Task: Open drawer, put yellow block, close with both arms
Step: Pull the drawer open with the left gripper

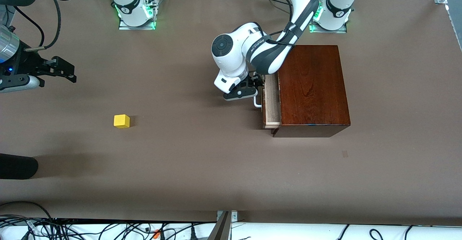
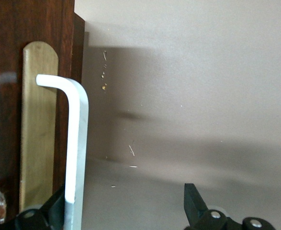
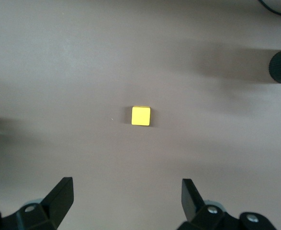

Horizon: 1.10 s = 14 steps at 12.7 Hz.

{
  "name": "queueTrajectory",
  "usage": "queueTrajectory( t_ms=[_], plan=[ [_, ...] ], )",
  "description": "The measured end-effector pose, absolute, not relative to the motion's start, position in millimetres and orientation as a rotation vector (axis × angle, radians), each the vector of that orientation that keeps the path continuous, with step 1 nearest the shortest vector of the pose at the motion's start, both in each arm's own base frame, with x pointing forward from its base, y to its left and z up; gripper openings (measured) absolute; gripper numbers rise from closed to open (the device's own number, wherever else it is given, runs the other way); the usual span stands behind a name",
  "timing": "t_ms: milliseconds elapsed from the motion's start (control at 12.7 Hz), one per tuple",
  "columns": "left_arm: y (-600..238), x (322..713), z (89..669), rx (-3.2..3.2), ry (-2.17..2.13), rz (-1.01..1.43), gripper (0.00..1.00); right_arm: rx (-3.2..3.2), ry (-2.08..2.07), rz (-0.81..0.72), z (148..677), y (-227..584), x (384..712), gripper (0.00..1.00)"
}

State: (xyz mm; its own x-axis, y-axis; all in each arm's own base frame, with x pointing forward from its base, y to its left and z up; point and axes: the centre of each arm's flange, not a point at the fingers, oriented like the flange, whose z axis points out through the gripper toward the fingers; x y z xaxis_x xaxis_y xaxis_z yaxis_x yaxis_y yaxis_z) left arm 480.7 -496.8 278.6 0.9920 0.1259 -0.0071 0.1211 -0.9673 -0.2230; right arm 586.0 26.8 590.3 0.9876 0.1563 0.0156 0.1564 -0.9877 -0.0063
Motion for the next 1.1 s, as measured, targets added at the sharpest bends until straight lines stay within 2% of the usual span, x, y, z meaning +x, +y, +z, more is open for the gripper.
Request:
queueTrajectory(
  t_ms=[866,1103],
  plan=[
    [-523,476,286,-3.013,-0.224,0.022,1.00,-3.125,-0.244,-0.026,590,26,586,1.00],
    [-534,476,296,-3.052,-0.223,0.002,1.00,-3.126,-0.243,-0.084,591,26,592,1.00]
  ],
)
